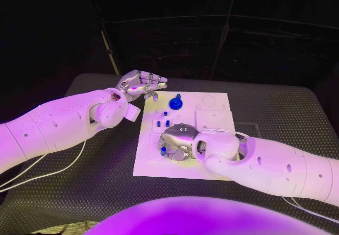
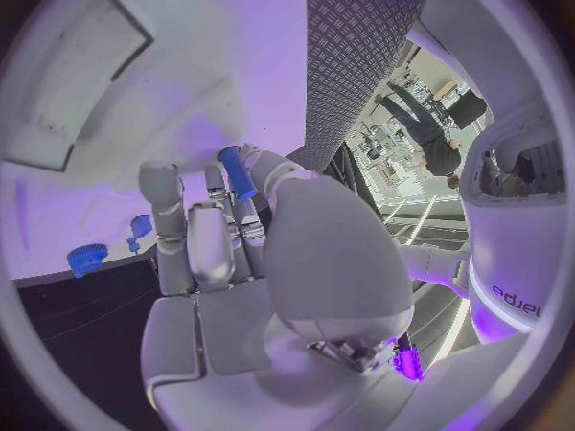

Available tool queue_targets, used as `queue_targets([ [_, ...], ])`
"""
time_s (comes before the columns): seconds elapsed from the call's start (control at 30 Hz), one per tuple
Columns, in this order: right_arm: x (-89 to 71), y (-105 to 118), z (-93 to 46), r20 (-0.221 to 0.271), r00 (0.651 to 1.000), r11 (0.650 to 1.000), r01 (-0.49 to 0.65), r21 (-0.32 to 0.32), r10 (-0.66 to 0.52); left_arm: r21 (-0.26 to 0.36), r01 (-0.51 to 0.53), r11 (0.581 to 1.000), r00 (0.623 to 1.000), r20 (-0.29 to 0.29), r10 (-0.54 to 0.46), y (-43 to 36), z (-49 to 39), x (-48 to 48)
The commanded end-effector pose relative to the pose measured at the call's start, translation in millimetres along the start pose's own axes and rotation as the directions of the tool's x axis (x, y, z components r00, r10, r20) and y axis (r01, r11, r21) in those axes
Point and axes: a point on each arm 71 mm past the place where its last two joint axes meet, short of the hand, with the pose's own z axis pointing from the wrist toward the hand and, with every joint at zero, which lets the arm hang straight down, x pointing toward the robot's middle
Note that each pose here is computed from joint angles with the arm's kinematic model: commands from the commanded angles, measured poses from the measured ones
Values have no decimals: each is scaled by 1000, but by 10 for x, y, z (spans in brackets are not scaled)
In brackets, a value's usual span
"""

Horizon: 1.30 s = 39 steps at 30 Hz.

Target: Assemble the parts on the task board

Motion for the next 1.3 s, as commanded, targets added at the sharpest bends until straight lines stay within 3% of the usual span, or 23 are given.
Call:
queue_targets([
  [0.03,-44,3,-6,55,998,1000,0,-3,0,4,7,1000,1000,-10,-7,-15,3,9],
  [0.37,-135,31,-109,187,981,997,-43,-56,53,2,7,1000,1000,-10,-7,-13,0,3],
  [0.5,-158,-5,-244,218,973,996,-60,-63,73,1,7,1000,1000,-10,-7,-12,-3,-3],
  [0.63,-204,-105,-474,239,965,994,-99,-39,105,0,6,1000,1000,-7,-6,-10,-11,-19],
  [0.77,-409,-384,-786,304,922,963,-264,48,238,-2,4,1000,1000,-3,-4,-6,-21,-37],
  [0.97,-509,-836,-1230,380,858,861,-451,236,346,-4,1,1000,1000,3,-1,-2,-35,-62],
  [1.2,-440,-1143,-1520,381,859,748,-494,442,342,-5,1,1000,1000,3,-1,1,-38,-64],
  [1.3,-411,-1218,-1586,371,868,721,-485,495,330,-5,0,1000,1000,4,0,2,-40,-67],
])
